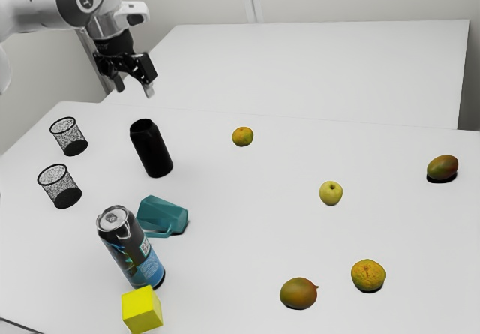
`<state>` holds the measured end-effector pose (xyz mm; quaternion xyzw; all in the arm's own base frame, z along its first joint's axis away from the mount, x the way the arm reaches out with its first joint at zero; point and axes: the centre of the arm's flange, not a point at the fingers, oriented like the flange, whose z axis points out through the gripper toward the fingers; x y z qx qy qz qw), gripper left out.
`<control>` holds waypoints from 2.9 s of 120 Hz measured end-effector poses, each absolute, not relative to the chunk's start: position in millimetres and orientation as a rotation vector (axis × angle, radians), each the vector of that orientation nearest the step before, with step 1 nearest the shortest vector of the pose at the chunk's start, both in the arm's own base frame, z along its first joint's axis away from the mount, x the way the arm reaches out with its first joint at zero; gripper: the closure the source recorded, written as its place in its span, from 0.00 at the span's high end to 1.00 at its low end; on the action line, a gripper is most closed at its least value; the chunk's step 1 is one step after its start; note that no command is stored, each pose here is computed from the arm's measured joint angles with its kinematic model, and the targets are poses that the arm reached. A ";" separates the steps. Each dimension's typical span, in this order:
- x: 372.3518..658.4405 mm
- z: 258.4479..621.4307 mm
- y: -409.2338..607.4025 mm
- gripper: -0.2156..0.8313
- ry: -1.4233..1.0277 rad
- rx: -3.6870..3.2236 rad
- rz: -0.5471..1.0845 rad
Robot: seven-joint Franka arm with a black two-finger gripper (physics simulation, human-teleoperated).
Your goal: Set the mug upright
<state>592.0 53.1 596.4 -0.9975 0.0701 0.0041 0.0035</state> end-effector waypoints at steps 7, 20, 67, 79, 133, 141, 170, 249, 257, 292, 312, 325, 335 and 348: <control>588.9 591.8 55.2 0.79 0.234 -3.131 0.023; 557.8 573.6 64.5 0.79 0.209 -3.223 0.079; 516.2 426.4 145.4 0.79 -0.132 -3.666 0.416; 512.9 393.7 163.4 0.79 -0.162 -3.701 0.468; 521.1 304.8 166.6 0.79 -0.030 -3.813 0.539; 517.0 296.1 163.7 0.79 -0.031 -3.840 0.544; 505.5 278.8 151.3 0.74 -0.049 -3.936 0.514; 511.8 307.1 113.7 0.19 0.114 -3.970 0.358; 513.3 309.9 109.1 0.14 0.127 -3.969 0.354; 515.4 326.3 105.3 0.07 0.106 -3.959 0.324; 520.5 370.0 74.6 0.06 0.303 -3.843 0.241; 524.5 388.5 31.1 0.05 0.556 -3.631 0.216; 525.7 394.8 2.2 0.05 0.725 -3.439 0.205; 530.7 398.5 -30.8 0.05 0.892 -3.192 0.185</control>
